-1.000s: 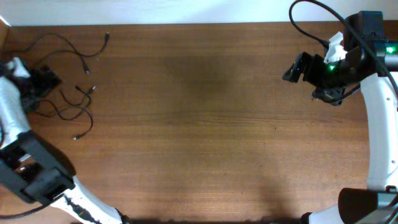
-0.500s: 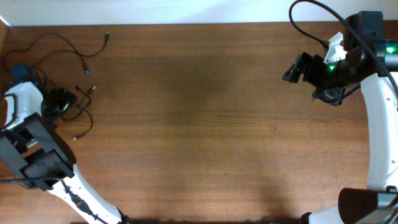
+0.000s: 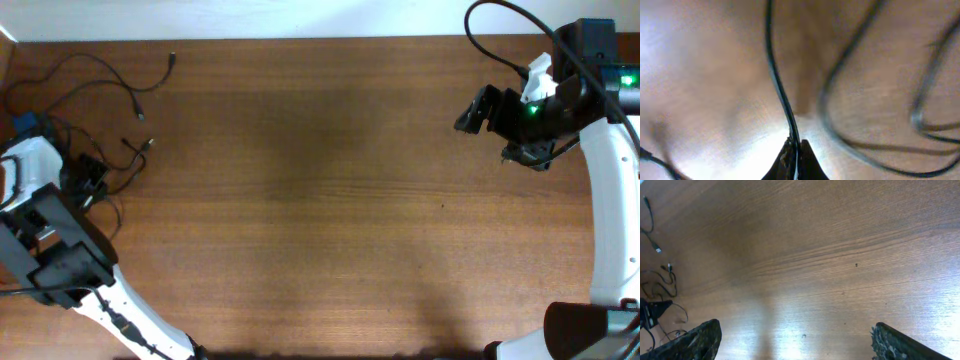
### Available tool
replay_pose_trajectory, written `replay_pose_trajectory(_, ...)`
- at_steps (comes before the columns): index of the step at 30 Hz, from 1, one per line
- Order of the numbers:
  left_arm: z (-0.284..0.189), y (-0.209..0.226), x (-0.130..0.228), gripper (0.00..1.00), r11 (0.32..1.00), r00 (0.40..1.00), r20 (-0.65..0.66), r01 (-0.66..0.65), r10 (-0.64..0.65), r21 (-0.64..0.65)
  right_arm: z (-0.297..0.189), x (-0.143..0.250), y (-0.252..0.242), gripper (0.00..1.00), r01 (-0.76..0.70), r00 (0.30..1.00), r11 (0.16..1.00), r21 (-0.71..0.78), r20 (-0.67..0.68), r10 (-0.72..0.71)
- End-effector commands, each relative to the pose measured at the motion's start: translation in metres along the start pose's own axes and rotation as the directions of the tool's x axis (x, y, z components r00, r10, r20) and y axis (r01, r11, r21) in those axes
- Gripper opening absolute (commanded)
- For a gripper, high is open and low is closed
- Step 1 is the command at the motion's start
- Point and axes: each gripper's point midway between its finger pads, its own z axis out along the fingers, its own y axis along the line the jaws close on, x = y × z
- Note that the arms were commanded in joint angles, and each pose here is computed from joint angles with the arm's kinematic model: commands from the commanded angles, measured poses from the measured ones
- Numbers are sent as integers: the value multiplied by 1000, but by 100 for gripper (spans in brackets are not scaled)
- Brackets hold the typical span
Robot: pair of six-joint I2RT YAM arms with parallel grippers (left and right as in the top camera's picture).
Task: Untangle cables
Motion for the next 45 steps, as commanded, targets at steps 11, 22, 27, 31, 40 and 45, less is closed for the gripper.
replay_pose_trajectory(11,-70,49,-24,0,997,997,12,76,-75,-26,0,-2,2,96,20,1000,1000,-1,7,-20)
replay_pose_trajectory(22,-84,3,13,0,957,973,-204,157,-107,245,0,-3,3,96,21,1000,1000,-2,10,-21)
replay_pose_trajectory(27,-86,27,41,0,960,923,-311,267,-228,87,0,-4,3,96,22,1000,1000,-4,13,-21)
replay_pose_trajectory(31,-84,62,33,0,916,875,-297,401,-382,1,0,-2,2,96,45,999,999,0,5,-45)
replay_pose_trajectory(40,-82,106,15,46,879,848,-246,477,-469,-30,0,-2,2,96,45,999,999,-1,7,-45)
replay_pose_trajectory(45,-79,103,1,99,879,862,-197,477,-466,7,0,-2,2,96,45,999,999,-1,6,-45)
